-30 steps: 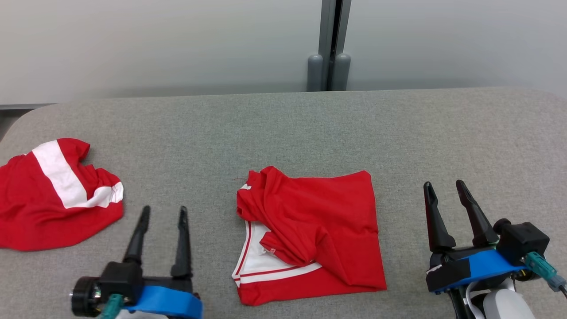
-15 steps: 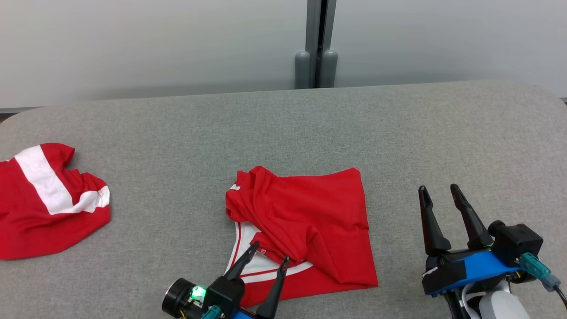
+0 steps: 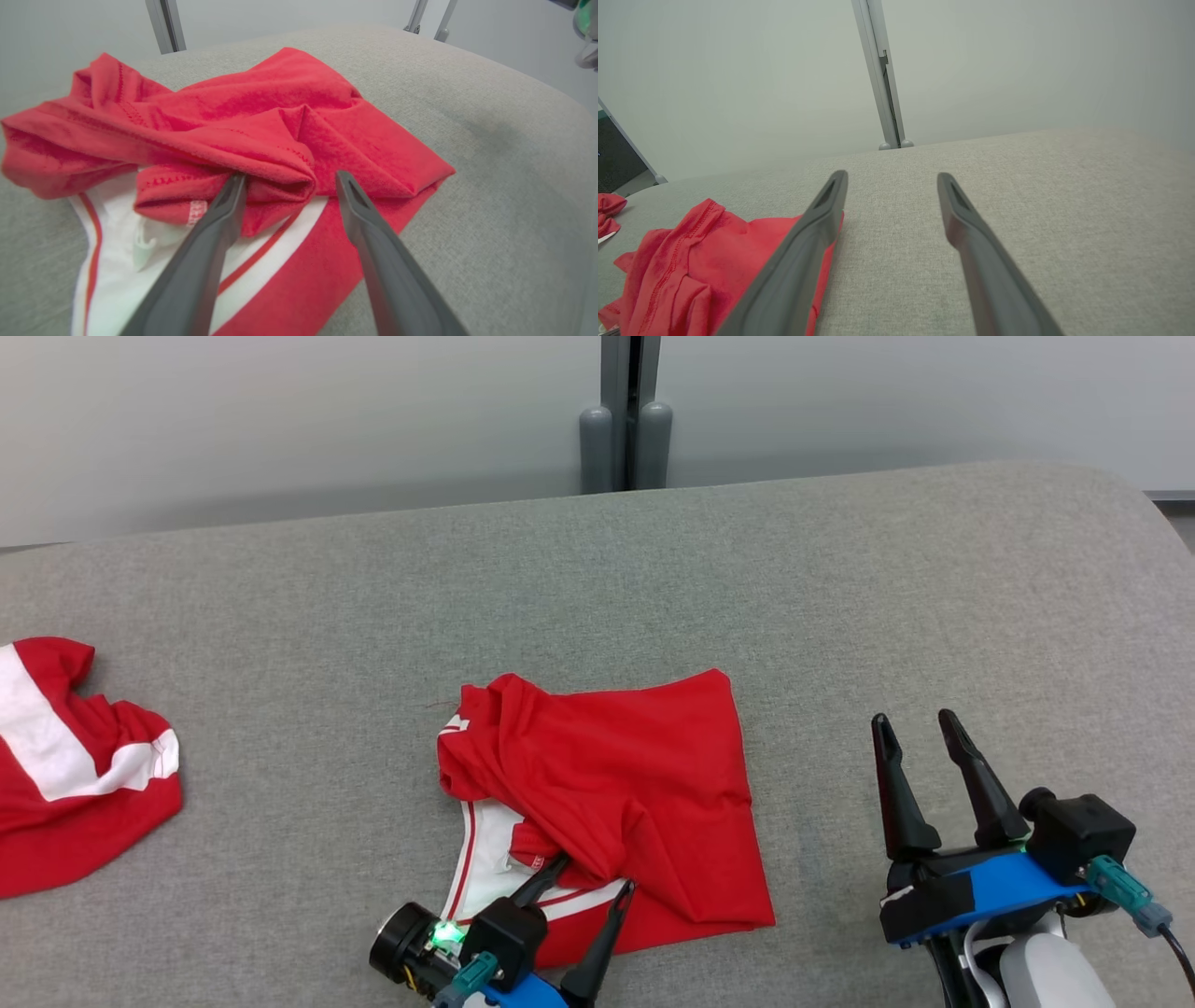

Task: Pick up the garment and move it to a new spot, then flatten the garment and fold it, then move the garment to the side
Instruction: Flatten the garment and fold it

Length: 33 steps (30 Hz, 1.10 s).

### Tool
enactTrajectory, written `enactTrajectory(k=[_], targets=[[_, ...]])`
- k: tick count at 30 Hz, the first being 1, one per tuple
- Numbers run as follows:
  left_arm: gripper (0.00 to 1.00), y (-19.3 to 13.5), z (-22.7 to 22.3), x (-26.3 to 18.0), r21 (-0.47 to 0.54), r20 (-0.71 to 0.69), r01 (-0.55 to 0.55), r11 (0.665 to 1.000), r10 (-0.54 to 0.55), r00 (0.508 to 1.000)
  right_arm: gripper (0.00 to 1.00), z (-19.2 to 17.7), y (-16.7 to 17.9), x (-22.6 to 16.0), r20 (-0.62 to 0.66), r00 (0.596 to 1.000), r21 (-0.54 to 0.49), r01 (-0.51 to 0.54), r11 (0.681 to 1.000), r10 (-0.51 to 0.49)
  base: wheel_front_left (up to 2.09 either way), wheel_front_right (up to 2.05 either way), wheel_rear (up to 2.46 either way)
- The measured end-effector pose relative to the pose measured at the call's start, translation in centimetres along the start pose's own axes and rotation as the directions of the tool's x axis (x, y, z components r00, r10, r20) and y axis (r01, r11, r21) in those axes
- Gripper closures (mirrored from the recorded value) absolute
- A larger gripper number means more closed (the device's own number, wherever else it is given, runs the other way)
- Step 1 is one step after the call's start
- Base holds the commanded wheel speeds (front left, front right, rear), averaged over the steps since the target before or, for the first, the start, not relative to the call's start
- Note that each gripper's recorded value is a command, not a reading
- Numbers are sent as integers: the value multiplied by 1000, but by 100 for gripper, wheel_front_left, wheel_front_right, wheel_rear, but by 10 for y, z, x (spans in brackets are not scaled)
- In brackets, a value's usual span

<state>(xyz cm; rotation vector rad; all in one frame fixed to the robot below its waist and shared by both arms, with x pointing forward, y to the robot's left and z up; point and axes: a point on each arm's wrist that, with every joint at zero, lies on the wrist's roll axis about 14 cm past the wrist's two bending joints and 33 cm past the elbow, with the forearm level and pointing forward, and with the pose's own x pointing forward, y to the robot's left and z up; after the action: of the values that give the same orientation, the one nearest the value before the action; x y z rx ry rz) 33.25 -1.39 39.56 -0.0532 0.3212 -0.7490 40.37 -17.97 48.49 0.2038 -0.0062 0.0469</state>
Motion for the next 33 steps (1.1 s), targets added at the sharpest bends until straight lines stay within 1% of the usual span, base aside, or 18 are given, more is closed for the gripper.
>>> enactTrajectory(k=[6,7,8,9,17,24,29,33], targets=[[0,1,-1,11,2,-12,14,1000,-14,1000,0,-1,-5,0,1,1000,3,15,1000,-15,0,0,0],[8,1,-2,11,-2,-16,13,1000,-13,1000,0,-1,-6,0,0,1000,3,16,1000,-16,0,0,0],[61,2,-2,12,-2,-18,12,1000,-12,1000,0,-1,-6,0,0,1000,4,18,1000,-18,0,0,0],[100,3,-3,13,-5,-20,10,1000,-10,1000,0,-1,-7,-1,1,1000,4,19,1000,-19,0,0,0],[100,17,15,9,-9,38,-36,999,36,999,0,0,-3,2,9,1000,9,12,1000,-12,0,0,0],[100,25,13,-23,-8,62,-89,996,89,994,0,-2,7,6,5,1000,15,-17,1000,17,0,0,0],[100,29,3,-45,-14,27,-128,992,128,991,0,-7,15,9,-6,999,17,-38,999,39,0,0,0],[100,29,-8,-57,-40,-14,-152,988,151,988,0,-11,19,10,-20,999,17,-48,999,49,0,0,0]])
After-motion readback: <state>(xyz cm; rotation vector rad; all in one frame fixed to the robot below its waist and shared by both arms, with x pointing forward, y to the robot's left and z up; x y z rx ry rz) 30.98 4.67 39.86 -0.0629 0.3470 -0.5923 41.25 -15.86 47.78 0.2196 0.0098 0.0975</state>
